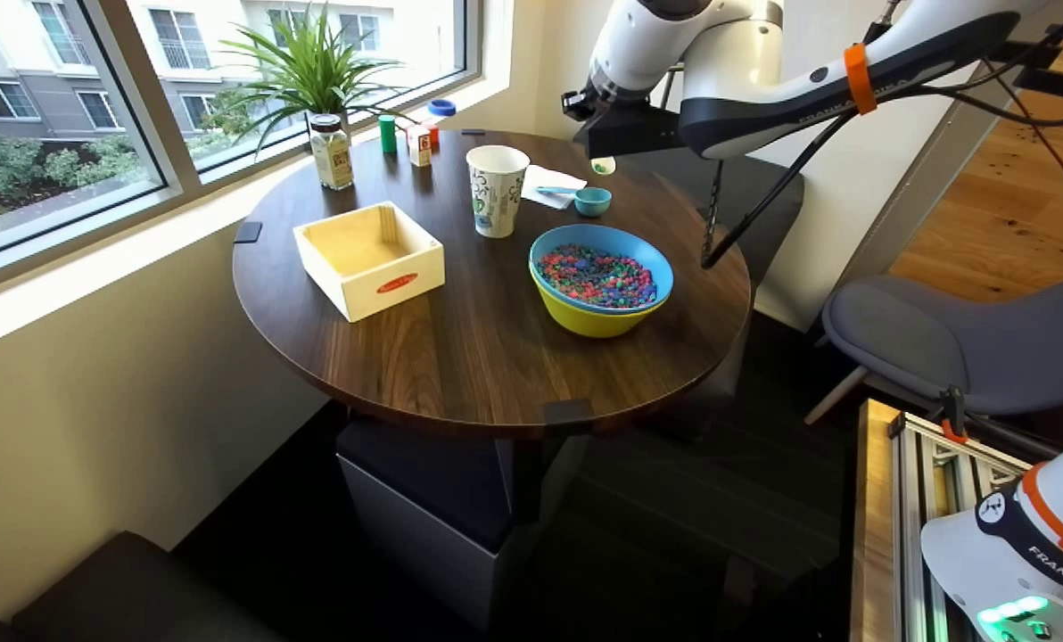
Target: Pick up the wooden spoon and use it to move a spoon of the blue bowl content into the blue scoop near the paper towel and the put the wooden spoon on the table
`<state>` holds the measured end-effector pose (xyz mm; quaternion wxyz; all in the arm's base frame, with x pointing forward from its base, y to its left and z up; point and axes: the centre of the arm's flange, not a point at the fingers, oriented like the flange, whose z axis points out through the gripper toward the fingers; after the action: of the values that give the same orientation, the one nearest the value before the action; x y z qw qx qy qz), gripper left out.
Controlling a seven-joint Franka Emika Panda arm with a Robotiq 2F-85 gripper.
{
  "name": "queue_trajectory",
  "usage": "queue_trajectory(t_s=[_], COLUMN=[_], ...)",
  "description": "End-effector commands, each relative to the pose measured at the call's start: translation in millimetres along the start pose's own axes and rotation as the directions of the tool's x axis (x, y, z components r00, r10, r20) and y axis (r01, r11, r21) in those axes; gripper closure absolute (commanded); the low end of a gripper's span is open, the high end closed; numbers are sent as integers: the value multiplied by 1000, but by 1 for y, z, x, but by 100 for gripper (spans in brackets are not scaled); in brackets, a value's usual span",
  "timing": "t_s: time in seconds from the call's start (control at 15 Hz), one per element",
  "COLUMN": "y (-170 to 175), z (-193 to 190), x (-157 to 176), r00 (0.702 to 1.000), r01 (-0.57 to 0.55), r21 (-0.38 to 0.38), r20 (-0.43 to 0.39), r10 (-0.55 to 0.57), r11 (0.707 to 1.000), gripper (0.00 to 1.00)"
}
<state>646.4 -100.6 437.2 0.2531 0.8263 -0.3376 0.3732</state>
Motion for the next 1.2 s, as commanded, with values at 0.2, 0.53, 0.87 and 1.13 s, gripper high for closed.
queue_trajectory(t_s=[0.2, 0.53, 0.87, 1.13], y=[-15, -19, -22, -27], z=[13, 19, 24, 24], x=[-10, -17, -28, -31], r00=[999, 996, 992, 988], r01=[32, 67, 93, 100], r21=[-52, -73, -108, -124], r20=[-38, -61, -79, -108], r10=[-34, -71, -102, -114], r11=[998, 995, 990, 987], gripper=[97, 97, 97, 97])
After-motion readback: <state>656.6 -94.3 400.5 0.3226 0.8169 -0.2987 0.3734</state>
